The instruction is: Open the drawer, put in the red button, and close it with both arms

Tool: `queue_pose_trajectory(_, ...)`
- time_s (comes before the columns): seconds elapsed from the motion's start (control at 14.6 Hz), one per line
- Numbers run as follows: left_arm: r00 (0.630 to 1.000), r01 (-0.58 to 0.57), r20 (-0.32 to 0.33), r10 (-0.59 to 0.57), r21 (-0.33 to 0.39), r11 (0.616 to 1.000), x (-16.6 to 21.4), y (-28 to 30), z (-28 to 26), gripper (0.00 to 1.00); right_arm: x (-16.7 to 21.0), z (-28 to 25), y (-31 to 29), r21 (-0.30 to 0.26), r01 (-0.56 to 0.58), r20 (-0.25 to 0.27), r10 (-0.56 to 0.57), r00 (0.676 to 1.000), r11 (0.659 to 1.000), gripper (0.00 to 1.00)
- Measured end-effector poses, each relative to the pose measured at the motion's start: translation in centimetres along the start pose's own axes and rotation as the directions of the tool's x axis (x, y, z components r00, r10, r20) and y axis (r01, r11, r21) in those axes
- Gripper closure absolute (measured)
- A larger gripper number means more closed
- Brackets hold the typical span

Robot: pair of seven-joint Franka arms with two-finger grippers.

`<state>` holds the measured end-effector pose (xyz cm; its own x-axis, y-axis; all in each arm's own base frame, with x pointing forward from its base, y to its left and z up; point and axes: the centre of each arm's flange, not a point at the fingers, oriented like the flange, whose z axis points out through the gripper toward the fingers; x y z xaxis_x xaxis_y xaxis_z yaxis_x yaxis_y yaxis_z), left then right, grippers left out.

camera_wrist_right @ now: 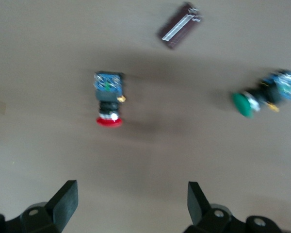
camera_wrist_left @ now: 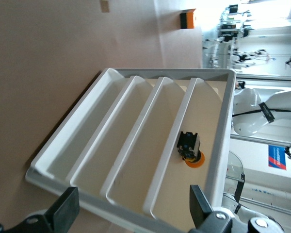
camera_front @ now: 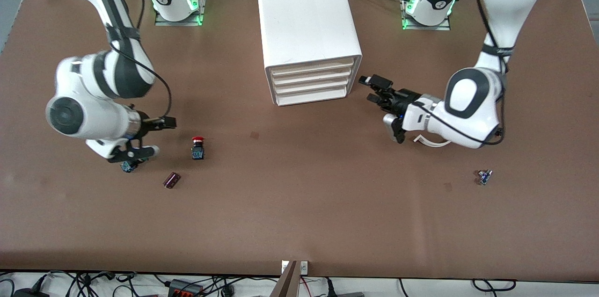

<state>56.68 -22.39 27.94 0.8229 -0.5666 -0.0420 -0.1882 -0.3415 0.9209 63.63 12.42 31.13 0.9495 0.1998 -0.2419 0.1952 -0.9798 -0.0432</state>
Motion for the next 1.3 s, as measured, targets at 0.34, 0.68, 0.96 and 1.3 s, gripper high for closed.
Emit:
queue_pose_trajectory(0.34,0.993,-0.086,-0.09,0.07,-0.199,0.976,-0.7,-5.0,7.7,0.0,3.5,7.8,-2.7,-0.016,0.037,-0.014,-0.037,0.999,0.999,0.0)
queue_pose_trajectory(0.68,0.988,-0.135,-0.103,0.114,-0.237,0.962,-2.2,-6.2,11.1,0.19,4.4,10.4,-1.7,-0.022,0.012,-0.019,-0.013,1.0,1.0,0.0)
queue_pose_trajectory(0.96,0.988,-0.143,-0.097,0.123,-0.239,0.96,-2.5,-6.5,11.7,0.47,4.9,11.5,-1.8,-0.022,-0.019,-0.042,0.018,0.999,1.0,0.0)
queue_pose_trajectory(1.3,0.985,-0.16,-0.103,0.138,-0.246,0.956,-2.7,-7.2,12.3,0.85,5.3,12.7,-1.7,-0.02,-0.066,-0.043,0.065,0.997,0.998,0.12)
